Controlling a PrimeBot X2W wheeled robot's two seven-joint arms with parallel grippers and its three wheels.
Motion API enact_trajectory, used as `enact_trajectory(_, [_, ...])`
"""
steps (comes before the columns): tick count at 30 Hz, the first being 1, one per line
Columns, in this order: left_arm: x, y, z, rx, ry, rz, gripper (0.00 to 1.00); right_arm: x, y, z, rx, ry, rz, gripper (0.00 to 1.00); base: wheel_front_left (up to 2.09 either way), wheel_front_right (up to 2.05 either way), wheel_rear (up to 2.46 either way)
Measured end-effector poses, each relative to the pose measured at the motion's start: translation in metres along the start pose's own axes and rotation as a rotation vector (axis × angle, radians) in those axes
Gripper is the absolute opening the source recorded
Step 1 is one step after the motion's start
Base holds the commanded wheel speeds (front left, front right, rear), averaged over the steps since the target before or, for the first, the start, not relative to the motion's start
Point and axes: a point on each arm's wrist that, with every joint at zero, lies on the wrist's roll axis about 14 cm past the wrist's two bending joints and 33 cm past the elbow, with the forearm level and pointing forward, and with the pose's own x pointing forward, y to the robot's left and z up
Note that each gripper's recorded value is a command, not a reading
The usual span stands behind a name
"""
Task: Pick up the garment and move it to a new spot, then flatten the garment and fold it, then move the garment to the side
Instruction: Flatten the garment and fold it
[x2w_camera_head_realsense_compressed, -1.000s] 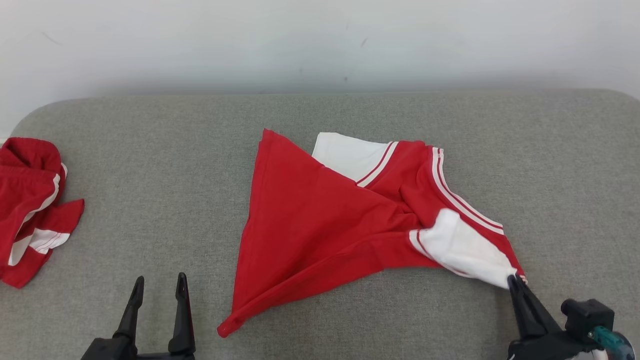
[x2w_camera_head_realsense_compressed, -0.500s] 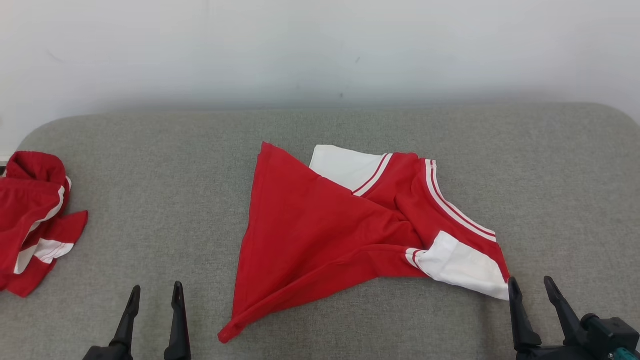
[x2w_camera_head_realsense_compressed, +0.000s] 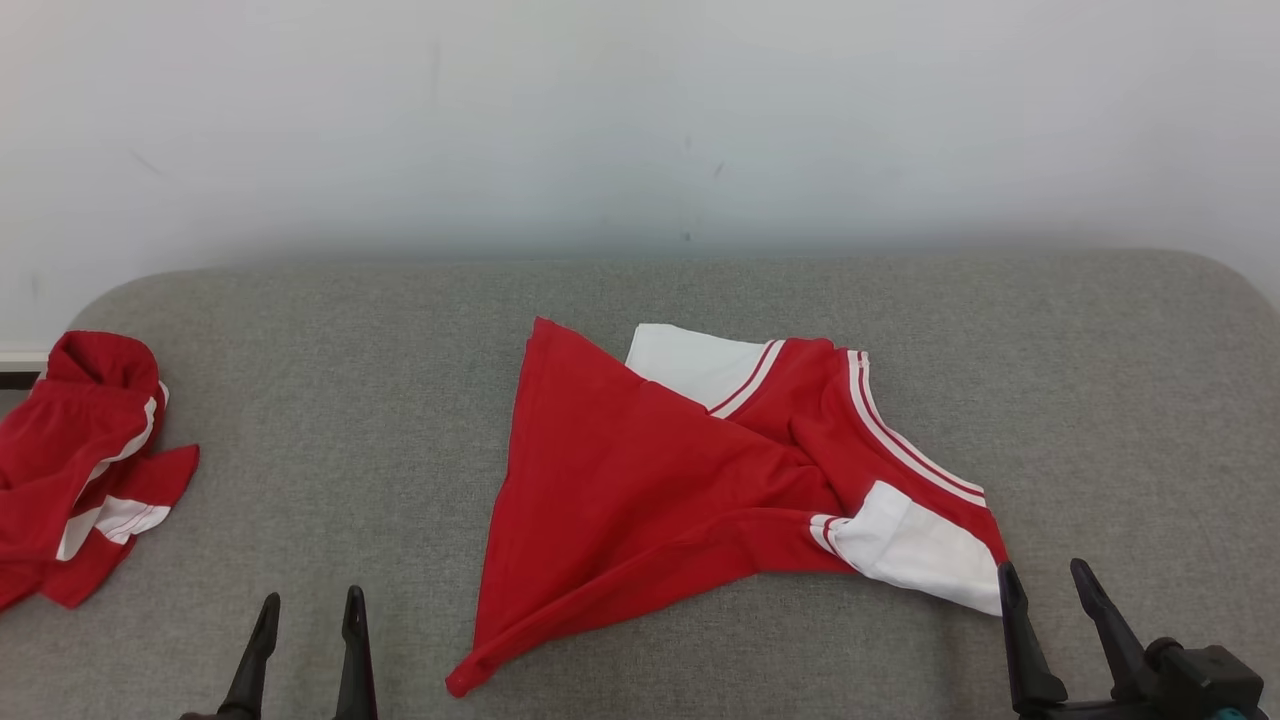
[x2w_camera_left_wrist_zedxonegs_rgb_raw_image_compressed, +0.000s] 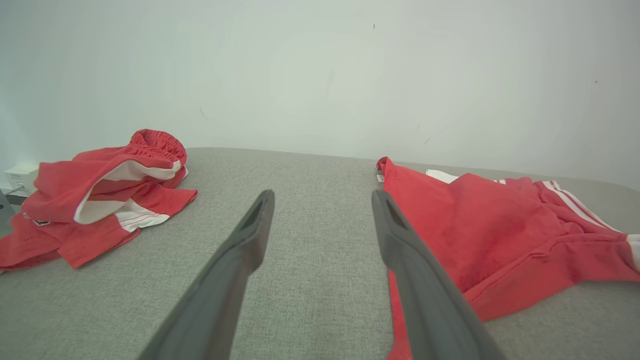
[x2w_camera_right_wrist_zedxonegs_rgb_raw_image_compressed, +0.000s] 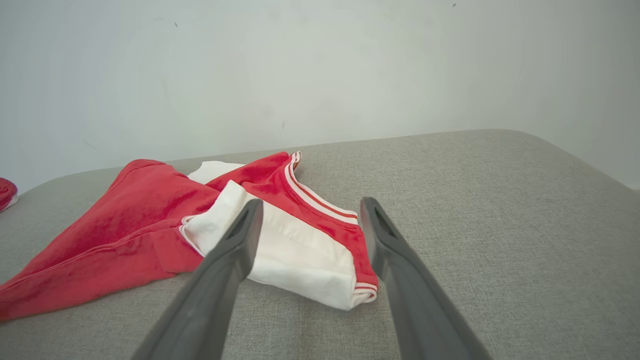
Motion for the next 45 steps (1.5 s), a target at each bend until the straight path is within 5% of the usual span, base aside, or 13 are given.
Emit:
enact_trajectory(11, [-0.005,0.002,-0.002,0.001,0.007,0.005,1.00,0.001,-0.011,-0.006,-0.037,0.033,-0.005,1.00,0.00,0.00,0.00])
enact_trajectory(24, [-0.007,0.004,-0.008,-0.004,0.028,0.010,1.00,0.052,0.035,-0.004,-0.093,0.072,0.192,1.00,0.00,0.00,0.00])
enact_trajectory(31, [-0.006,0.010,-0.010,-0.005,0.035,0.028,1.00,0.075,0.049,-0.030,-0.111,0.227,0.252,1.00,0.00,0.00,0.00])
enact_trajectory(32, [-0.005,0.010,-0.010,-0.006,0.034,0.030,1.00,0.076,0.051,-0.037,-0.106,0.262,0.256,0.40,0.00,0.00,0.00])
enact_trajectory(33, [-0.005,0.011,-0.009,-0.005,0.032,0.033,1.00,0.076,0.052,-0.041,-0.104,0.285,0.262,0.00,0.00,0.00,0.00])
enact_trajectory(45, [-0.007,0.008,-0.012,-0.013,0.038,0.034,1.00,0.055,0.058,-0.035,-0.077,0.227,0.306,0.00,0.00,0.00,0.00])
